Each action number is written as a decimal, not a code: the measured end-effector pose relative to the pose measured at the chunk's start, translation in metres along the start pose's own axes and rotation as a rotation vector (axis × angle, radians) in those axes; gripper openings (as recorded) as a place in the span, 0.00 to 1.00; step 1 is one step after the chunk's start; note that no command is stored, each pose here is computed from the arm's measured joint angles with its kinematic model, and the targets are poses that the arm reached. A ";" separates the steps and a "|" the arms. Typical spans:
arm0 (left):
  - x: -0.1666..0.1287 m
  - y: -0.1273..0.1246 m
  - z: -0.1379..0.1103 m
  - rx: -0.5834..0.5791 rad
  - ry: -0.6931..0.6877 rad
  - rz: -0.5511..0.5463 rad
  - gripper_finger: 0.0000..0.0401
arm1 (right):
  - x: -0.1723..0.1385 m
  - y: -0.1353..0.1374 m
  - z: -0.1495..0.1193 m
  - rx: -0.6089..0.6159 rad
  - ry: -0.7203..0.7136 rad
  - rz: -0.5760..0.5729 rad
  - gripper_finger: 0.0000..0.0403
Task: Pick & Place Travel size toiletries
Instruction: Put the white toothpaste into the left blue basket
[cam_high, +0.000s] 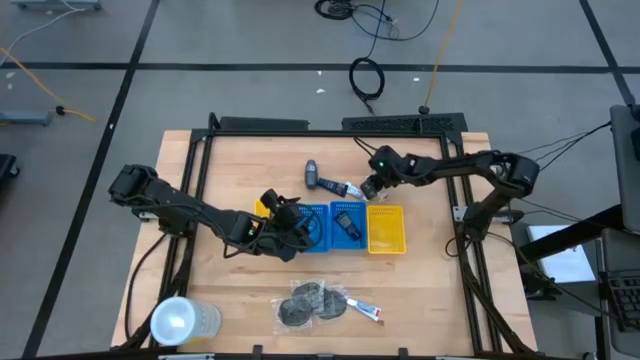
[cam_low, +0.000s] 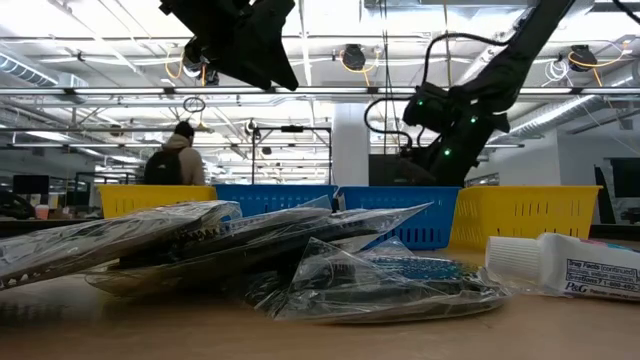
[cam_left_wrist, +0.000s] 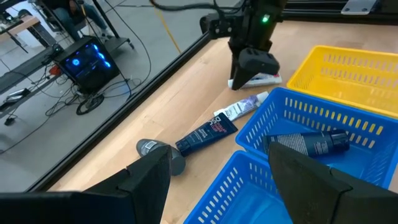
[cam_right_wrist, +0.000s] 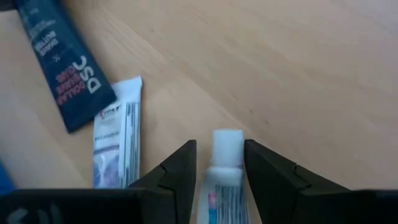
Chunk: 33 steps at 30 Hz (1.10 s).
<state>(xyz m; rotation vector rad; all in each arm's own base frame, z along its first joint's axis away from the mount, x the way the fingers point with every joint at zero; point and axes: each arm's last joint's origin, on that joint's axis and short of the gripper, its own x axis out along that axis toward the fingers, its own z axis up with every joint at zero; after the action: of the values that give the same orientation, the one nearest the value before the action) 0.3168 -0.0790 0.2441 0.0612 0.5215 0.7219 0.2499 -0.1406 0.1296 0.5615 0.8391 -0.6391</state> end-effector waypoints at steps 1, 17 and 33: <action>0.000 0.000 0.000 0.000 0.000 0.000 0.66 | 0.002 0.000 0.000 -0.001 0.016 -0.006 0.31; 0.000 0.000 0.000 -0.002 0.000 0.001 0.66 | -0.001 0.002 0.002 -0.105 0.047 -0.008 0.14; 0.000 -0.002 0.006 -0.049 -0.038 -0.018 0.66 | -0.062 0.044 0.026 -0.224 -0.257 0.290 0.14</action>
<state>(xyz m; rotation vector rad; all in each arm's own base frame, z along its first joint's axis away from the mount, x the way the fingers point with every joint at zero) 0.3211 -0.0799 0.2485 0.0246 0.4672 0.7141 0.2629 -0.1105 0.2028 0.3771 0.5637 -0.3368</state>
